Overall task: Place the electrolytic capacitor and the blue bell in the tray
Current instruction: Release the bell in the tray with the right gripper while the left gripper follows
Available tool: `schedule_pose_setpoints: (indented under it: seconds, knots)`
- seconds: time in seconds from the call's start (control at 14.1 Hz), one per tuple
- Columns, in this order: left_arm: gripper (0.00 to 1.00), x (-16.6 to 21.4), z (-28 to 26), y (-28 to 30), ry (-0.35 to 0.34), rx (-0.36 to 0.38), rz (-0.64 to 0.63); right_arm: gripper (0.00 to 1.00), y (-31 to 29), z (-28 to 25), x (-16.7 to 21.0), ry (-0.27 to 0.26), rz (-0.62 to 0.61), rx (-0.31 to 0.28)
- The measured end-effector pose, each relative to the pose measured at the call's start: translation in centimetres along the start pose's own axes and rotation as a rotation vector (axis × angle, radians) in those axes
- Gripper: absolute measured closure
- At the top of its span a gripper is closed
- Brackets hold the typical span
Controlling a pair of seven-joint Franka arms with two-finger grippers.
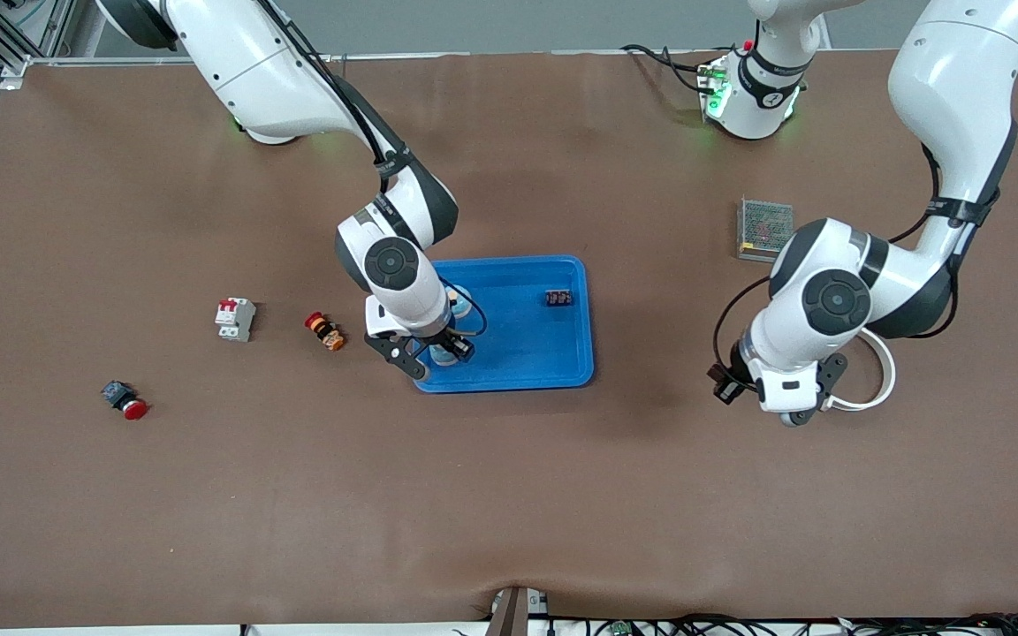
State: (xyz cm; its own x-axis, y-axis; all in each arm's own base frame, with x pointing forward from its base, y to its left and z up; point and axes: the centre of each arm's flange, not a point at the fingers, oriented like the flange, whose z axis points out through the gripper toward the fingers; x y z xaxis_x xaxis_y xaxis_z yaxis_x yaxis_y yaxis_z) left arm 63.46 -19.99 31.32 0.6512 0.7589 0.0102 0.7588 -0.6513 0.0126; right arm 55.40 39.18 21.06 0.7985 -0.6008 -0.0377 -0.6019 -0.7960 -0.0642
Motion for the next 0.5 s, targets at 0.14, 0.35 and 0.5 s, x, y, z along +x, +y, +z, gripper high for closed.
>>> schedule_pose_setpoints:
  seconds: [0.14, 0.35, 0.5]
  knots:
    - [0.7, -2.7, -0.5, 1.6, -0.003, -0.015, -0.034, 0.33, 0.2, 0.7, 0.0, -0.004, 0.0, -0.011]
    - [0.7, -5.9, -0.5, 3.9, -0.02, -0.033, -0.09, 0.33, 0.5, 2.0, -0.3, -0.009, -0.005, -0.03]
    - [0.7, -8.0, 0.2, 5.1, -0.037, -0.035, -0.12, 0.33, 0.5, 2.5, -0.4, -0.011, -0.007, -0.035]
